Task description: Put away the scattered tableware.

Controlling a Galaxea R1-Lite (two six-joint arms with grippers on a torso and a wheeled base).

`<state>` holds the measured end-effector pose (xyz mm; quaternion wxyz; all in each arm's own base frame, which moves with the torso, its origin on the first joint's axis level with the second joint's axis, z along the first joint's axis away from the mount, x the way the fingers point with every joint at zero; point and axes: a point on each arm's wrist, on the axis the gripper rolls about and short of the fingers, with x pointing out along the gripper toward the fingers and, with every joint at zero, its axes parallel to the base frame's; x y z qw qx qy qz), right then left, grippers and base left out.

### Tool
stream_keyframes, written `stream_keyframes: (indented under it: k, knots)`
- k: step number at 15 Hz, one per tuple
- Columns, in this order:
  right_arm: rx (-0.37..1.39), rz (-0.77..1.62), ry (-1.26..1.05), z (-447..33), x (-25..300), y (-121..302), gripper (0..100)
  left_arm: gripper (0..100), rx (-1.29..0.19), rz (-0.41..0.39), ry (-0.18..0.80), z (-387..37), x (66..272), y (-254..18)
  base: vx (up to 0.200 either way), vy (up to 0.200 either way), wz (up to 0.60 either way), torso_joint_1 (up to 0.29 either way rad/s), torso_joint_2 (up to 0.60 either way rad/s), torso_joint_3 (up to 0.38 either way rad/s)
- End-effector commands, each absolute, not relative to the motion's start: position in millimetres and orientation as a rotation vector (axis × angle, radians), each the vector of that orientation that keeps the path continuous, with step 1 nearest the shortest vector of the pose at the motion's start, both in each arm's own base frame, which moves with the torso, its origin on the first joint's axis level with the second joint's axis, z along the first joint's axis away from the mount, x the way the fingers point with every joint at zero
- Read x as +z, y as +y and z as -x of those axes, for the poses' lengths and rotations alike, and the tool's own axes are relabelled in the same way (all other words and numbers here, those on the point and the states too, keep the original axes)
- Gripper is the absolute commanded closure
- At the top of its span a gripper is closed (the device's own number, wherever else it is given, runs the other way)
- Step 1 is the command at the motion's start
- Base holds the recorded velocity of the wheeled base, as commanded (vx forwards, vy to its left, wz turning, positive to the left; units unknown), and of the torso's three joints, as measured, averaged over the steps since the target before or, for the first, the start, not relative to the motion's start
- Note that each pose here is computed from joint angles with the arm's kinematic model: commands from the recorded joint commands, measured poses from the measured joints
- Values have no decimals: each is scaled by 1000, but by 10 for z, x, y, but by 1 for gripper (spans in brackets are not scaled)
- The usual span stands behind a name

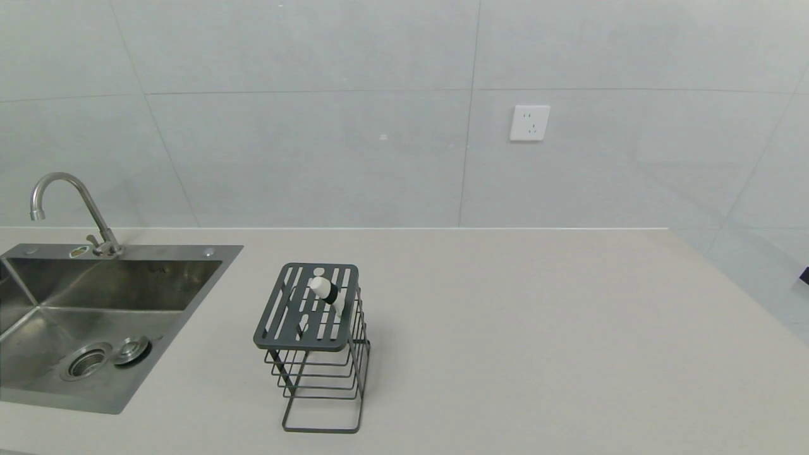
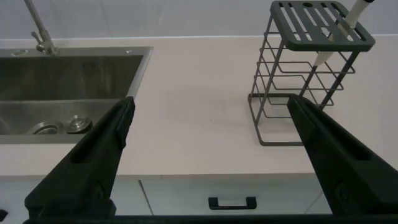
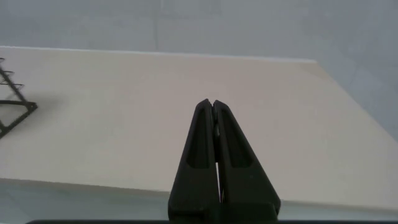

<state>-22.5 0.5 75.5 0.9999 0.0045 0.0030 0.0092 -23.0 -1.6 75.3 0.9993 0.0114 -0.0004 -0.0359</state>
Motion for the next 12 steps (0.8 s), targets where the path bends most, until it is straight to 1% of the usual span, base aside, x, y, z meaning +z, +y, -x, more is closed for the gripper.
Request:
stream_keyframes:
  k: [1,12]
  knots:
    - [21,-12,6,225,754,6,100,0,-80,-21,2,229,752,-17,0,0,0,0,0,0]
    - [21,-11,9,225,751,6,100,0,-77,-14,3,229,752,-17,0,0,0,0,0,0]
